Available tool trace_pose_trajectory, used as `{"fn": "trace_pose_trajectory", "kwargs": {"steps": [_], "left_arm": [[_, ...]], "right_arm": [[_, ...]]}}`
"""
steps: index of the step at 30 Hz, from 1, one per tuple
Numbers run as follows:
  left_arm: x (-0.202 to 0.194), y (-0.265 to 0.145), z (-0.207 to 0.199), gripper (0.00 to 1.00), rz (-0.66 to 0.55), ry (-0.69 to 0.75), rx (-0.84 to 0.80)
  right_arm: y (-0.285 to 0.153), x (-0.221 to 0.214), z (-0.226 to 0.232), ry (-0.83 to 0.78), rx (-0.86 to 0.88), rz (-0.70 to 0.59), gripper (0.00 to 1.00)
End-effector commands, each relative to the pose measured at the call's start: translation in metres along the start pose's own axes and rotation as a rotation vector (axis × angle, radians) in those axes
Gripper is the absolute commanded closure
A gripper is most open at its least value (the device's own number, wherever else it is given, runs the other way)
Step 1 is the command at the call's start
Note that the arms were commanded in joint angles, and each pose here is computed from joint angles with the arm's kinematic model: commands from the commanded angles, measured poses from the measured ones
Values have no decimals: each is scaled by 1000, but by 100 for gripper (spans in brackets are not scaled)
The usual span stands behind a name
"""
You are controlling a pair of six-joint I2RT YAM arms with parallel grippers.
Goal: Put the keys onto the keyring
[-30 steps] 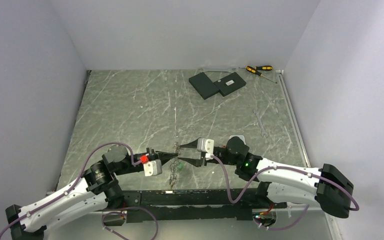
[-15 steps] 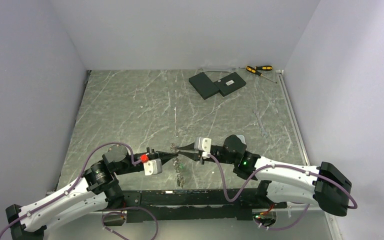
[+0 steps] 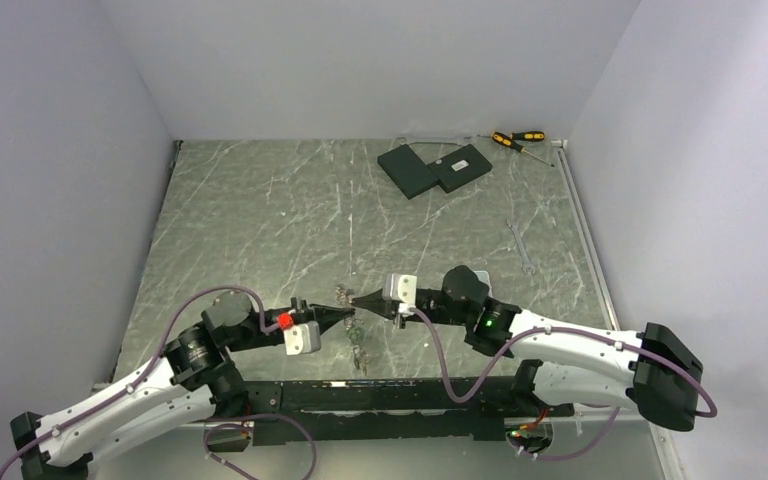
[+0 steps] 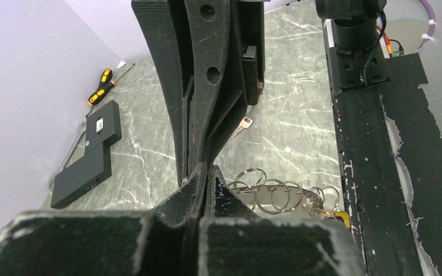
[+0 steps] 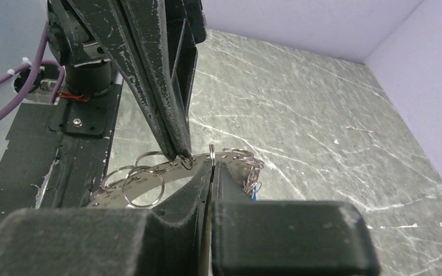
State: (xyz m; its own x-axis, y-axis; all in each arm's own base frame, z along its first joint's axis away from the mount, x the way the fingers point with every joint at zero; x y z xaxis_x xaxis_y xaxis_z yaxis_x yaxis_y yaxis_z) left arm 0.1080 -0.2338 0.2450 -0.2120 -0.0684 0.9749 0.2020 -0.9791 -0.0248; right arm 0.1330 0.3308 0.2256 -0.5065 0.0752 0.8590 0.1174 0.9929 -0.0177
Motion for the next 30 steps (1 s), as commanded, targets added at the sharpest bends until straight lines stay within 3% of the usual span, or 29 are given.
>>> {"fn": "trace_pose_trajectory", "kwargs": {"steps": [1,2,3,5,6,7,11,17,18,24,30], "left_arm": [[18,-2,-13,96,-53,57,-96],[16,-3,-15,86,-36,53,-106],[15,-4,-15,67,-24,50,-109],[16,-6,-14,11,-10,42,-105],[16,-7,-15,2,-6,41,-108],[17,-8,-16,1,-3,46,-116],[23,-13,-17,1,-4,62,-122],[40,-16,1,47,-26,90,-22],[41,-16,4,50,-19,100,-8],[32,-11,18,50,75,129,34],[25,1,32,66,138,124,80]], "right_arm": [[-2,29,-22,-72,-51,-44,100],[-3,30,-23,-84,-54,-41,100],[-4,32,-25,-97,-56,-39,100],[-6,36,-29,-121,-58,-29,100],[-7,37,-31,-132,-59,-20,100],[-7,38,-32,-143,-59,-13,100],[-9,41,-38,-181,-56,13,100],[-10,43,-43,-214,-39,57,100],[-10,42,-43,-217,-30,65,100],[-11,44,-39,-223,4,86,100],[-9,47,-32,-226,32,89,100]]}}
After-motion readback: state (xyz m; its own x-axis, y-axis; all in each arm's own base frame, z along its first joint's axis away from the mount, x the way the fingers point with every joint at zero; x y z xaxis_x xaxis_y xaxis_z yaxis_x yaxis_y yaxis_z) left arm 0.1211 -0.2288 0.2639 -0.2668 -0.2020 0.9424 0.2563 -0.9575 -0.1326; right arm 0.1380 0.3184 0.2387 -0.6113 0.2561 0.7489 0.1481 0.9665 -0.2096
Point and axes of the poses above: each gripper's point midway between its finger pads, its own y axis out along the fingers, its own z axis along the line the jaws close on, x = y × z, the point moved 2 cm from there along -y, back along the fingers, and after that the axes turned 13 degrees about -y, right-handed, at the moved point
